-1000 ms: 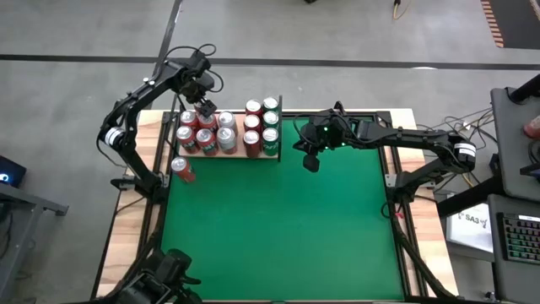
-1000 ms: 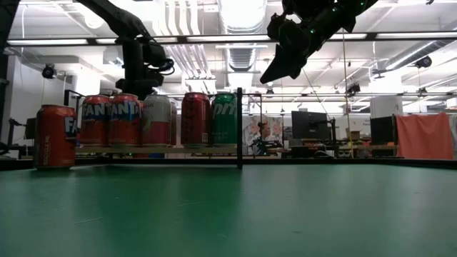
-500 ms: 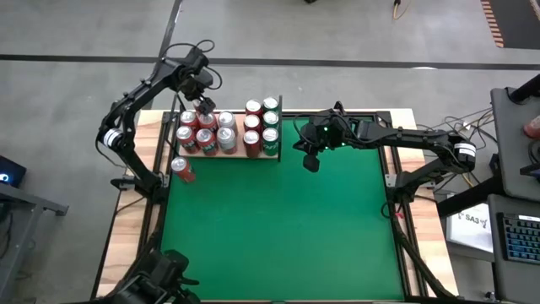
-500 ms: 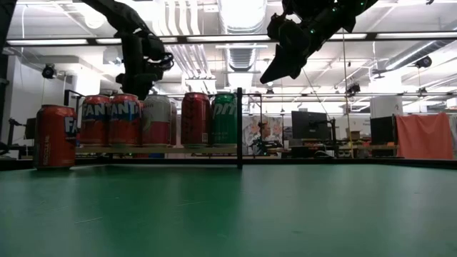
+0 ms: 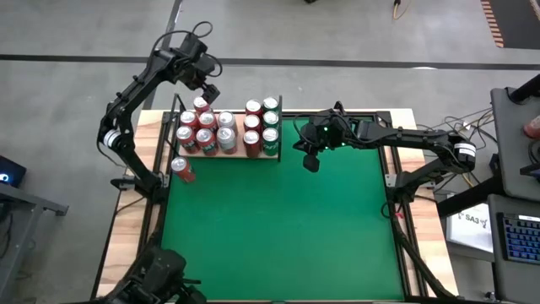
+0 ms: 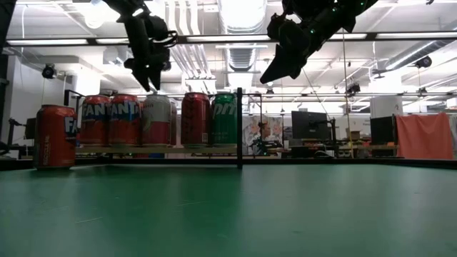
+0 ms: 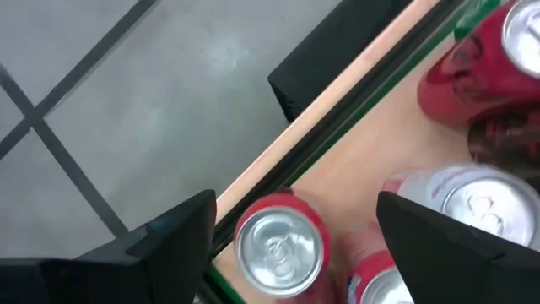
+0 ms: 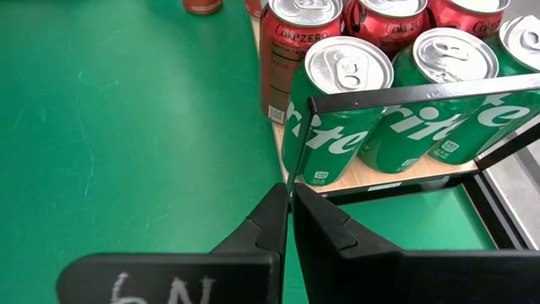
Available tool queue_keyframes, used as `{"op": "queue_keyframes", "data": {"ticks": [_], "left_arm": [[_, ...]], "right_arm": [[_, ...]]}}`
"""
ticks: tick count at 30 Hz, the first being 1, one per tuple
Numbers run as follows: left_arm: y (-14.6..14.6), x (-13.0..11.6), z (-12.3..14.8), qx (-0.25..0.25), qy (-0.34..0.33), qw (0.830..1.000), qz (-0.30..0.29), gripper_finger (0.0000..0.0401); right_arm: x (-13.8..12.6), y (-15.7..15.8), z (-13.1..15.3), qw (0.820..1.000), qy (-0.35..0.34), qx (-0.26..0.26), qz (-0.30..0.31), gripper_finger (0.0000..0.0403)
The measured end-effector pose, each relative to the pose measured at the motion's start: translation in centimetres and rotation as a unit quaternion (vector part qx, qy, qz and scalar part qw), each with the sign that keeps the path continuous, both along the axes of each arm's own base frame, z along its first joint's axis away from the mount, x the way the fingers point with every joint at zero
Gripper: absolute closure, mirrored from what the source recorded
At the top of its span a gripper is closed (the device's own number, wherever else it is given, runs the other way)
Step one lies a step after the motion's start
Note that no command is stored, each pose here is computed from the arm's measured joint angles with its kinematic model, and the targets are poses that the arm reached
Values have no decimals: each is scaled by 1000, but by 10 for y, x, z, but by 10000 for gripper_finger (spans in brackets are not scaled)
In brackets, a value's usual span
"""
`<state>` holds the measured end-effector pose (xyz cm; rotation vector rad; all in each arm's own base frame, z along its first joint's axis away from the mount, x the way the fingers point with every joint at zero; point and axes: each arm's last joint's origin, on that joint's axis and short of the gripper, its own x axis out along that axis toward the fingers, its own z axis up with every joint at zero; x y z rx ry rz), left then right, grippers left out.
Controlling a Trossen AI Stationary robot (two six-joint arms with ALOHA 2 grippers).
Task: Place canned beverage on shelf
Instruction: Put the red soda can on the shelf aligned with the other red soda can
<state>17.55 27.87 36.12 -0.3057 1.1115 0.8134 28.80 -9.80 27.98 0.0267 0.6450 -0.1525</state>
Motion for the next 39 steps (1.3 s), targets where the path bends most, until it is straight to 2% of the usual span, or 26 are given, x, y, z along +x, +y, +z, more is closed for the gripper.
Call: {"op": "queue_keyframes", "data": {"ticks": [3,6,13,18,32,39], "left_arm": [[0,2,-1,3,-4,1000,2,107],[1,1,-1,6,-6,1000,11,142],[4,3,-3,10,-10,1000,12,286],[10,9,-14,-18,-22,1000,0,385],[23,18,-39,-56,2,998,4,400],[21,19,-42,-71,12,997,2,401]], "right_arm": [[0,0,0,1000,0,0,0,390],[0,0,0,1000,0,-1,1,390],[0,0,0,1000,1,-4,3,390],[0,0,0,1000,1,-4,3,390],[0,0,0,1000,1,-7,5,390],[0,0,0,1000,1,-9,6,390]]}}
